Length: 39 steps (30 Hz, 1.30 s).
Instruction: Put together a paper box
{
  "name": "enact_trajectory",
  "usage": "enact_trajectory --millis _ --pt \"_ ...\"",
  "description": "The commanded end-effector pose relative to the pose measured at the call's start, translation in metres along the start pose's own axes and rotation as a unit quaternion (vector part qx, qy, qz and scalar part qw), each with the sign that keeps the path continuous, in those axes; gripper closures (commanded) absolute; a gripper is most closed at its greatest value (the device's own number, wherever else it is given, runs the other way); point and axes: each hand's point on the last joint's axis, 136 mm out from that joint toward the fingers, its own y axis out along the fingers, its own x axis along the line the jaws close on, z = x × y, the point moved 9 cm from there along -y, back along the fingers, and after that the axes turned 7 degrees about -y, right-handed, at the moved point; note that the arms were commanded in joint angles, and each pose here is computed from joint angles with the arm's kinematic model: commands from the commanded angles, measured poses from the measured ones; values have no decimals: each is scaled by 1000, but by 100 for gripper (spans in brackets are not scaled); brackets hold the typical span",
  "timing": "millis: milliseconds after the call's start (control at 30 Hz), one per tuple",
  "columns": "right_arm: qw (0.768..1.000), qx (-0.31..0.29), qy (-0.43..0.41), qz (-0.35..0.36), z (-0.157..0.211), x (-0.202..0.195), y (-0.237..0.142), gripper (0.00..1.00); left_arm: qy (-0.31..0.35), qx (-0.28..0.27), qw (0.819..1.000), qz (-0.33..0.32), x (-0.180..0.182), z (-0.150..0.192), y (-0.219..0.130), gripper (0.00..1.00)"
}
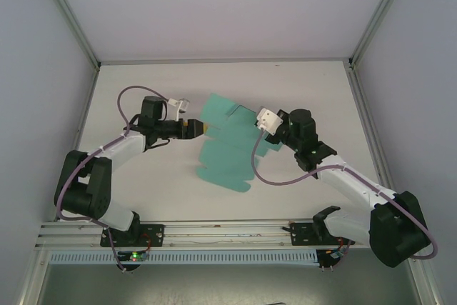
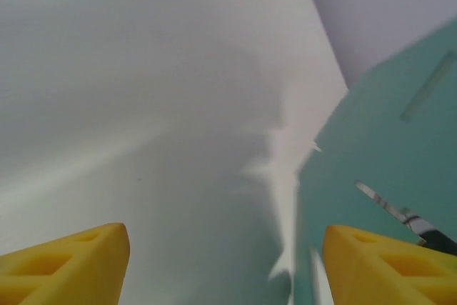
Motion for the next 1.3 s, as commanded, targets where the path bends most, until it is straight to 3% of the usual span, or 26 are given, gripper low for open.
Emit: enact_trajectory --millis 0,167,400,533,767,867,1100,1167,1267 --pt "998 -53 22 -3 -17 -6 -5 100 79 17 995 66 -23 9 7 27" --pt "997 -65 34 -10 -17 -3 -5 100 75 31 994 69 -24 10 19 31" --pt "995 -80 50 -20 -19 -1 -6 100 72 45 992 92 -24 3 35 46" --pt "994 -88 64 -30 -19 1 -2 100 84 56 989 112 -30 7 46 50" --pt "989 -111 81 -57 -21 7 3 100 88 53 986 130 -34 3 59 67" --pt "989 -107 80 -60 -20 8 4 100 85 52 985 141 -35 0 61 69" --pt "994 -88 63 -29 -22 8 1 100 49 39 995 73 -26 0 61 81" --pt "995 -80 51 -22 -25 10 1 100 34 23 998 38 -22 -3 61 94" --pt "997 -70 32 -23 -31 17 1 100 25 13 999 18 -20 -5 61 100"
